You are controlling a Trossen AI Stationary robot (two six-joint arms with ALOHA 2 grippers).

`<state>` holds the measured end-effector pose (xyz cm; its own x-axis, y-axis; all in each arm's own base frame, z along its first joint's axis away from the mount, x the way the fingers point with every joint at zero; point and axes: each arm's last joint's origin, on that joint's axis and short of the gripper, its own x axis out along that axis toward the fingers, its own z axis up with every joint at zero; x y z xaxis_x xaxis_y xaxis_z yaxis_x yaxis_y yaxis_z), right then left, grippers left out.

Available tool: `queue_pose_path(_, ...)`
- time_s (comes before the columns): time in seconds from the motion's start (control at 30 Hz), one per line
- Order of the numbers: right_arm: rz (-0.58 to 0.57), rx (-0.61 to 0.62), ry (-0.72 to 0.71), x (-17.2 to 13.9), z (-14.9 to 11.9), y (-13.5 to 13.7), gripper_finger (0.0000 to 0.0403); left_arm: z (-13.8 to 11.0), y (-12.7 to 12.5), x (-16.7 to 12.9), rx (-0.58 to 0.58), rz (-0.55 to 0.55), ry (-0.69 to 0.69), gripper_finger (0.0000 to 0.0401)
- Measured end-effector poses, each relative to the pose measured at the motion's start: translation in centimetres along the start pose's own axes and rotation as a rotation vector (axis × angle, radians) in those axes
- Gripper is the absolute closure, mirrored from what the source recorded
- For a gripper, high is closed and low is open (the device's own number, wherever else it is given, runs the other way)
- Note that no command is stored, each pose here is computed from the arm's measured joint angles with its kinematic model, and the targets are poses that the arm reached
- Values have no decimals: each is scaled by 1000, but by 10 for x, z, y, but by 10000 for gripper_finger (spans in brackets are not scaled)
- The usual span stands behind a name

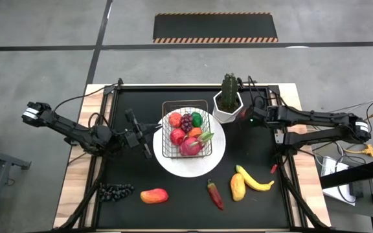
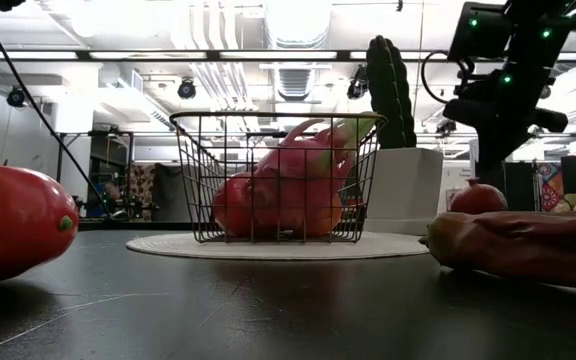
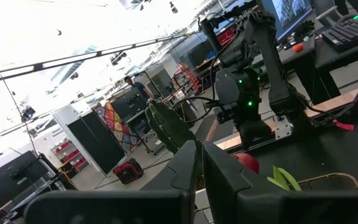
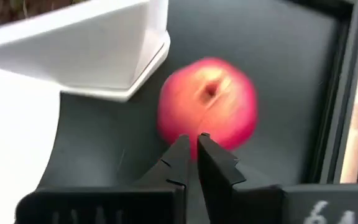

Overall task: Build produce basket
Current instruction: Put the pomegranate into the gold wire basket

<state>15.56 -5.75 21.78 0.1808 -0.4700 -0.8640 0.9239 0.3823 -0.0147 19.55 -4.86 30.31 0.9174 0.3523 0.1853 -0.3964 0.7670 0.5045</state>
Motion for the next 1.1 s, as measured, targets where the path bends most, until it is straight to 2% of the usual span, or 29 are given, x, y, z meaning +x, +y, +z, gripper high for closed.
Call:
queue_pose_path(0.13, -13, -7, 12, -3, 1, -1, 322, 0, 0, 0, 0, 0, 0, 391)
queue_pose_path(0.3, -137, 48, -119, -1, 5, -4, 217, 0, 0, 0, 0, 0, 0, 391)
queue_pose_path(0.47, -233, 54, -153, 14, -2, -5, 118, 0, 0, 0, 0, 0, 0, 391)
queue_pose_path(0.6, -236, 51, -184, 33, -11, -3, 69, 0, 0, 0, 1, 0, 0, 391)
queue_pose_path(0.73, -286, 72, -243, 42, -14, -7, 52, 0, 0, 0, 1, 0, 0, 391)
queue_pose_path(0.9, -337, 108, -266, 42, -6, -16, 61, 0, 0, 0, 0, -1, 0, 391)
queue_pose_path(1.1, -303, 132, -234, 34, 11, -26, 74, 0, 0, 0, 0, -1, 0, 391)
